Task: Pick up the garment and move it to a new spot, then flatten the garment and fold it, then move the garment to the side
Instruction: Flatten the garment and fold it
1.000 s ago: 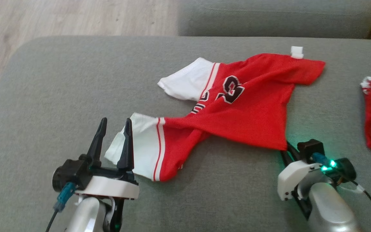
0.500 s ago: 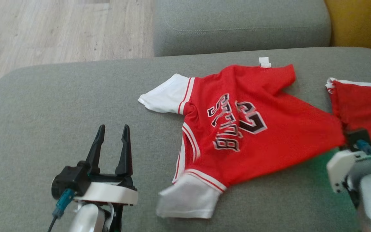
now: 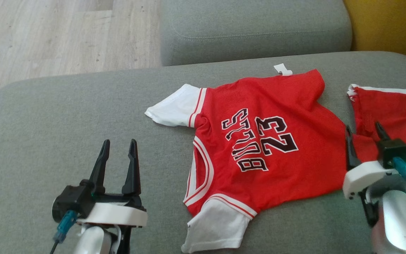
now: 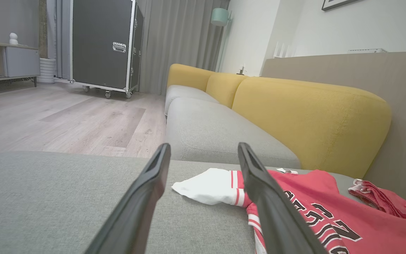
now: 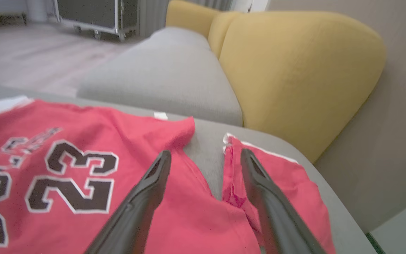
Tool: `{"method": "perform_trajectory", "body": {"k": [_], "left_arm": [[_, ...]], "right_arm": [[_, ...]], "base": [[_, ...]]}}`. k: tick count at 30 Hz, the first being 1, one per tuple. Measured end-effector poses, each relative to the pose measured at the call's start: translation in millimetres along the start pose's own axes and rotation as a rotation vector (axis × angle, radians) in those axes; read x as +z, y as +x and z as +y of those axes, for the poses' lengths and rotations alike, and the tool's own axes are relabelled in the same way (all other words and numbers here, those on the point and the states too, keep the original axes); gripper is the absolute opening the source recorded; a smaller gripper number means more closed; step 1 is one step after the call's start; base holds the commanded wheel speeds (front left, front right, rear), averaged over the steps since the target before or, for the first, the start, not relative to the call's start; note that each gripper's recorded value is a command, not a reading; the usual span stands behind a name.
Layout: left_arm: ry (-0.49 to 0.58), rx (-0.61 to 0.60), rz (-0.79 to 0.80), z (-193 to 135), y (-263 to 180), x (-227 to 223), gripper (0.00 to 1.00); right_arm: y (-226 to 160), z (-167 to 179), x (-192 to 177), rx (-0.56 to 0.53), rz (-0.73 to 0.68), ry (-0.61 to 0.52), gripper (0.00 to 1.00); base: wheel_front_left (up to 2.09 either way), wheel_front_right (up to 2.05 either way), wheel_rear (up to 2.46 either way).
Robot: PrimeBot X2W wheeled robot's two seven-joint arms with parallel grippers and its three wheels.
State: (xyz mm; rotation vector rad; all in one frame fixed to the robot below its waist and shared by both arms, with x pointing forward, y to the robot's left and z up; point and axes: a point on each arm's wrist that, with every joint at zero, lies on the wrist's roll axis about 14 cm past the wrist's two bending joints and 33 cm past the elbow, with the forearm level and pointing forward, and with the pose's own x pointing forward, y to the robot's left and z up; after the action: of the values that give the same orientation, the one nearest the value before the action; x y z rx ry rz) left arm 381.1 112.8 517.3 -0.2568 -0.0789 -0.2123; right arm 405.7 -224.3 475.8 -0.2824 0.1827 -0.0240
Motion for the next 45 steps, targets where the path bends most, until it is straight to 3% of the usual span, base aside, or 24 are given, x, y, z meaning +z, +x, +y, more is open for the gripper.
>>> {"method": "perform_trajectory", "body": {"k": [5, 10, 14, 21, 29, 35, 40, 45], "left_arm": [[0.003, -0.021, 0.004, -5, 3, -1, 1.00], [0.000, -0.027, 0.012, -6, 4, -5, 1.00], [-0.003, -0.032, 0.034, -7, 7, -12, 1.00], [0.019, -0.084, 0.110, -15, 35, -38, 1.00], [-0.040, -0.233, 0.465, -56, 75, -111, 1.00], [-0.053, -0.299, 0.561, -77, 101, -133, 1.00], [0.006, -0.355, 0.645, -90, 106, -157, 1.00], [0.130, -0.346, 0.722, -83, 108, -176, 1.00]], "right_arm": [[-2, 23, 36, 0.063, -0.190, 0.136, 1.00], [-7, 48, 40, 0.123, -0.221, 0.425, 1.00], [-17, 69, 17, 0.168, -0.155, 0.452, 1.00], [-3, 57, 27, 0.139, -0.194, 0.462, 1.00], [14, 43, 16, 0.095, -0.174, 0.452, 1.00], [20, 34, 7, 0.066, -0.154, 0.451, 1.00], [20, 26, -5, 0.035, -0.126, 0.457, 1.00], [22, 19, -6, 0.019, -0.127, 0.453, 1.00]], "base": [[0.00, 0.00, 0.00], [0.00, 0.00, 0.00], [0.00, 0.00, 0.00], [0.00, 0.00, 0.00], [0.00, 0.00, 0.00], [0.00, 0.00, 0.00], [0.00, 0.00, 0.00], [0.00, 0.00, 0.00]]}}
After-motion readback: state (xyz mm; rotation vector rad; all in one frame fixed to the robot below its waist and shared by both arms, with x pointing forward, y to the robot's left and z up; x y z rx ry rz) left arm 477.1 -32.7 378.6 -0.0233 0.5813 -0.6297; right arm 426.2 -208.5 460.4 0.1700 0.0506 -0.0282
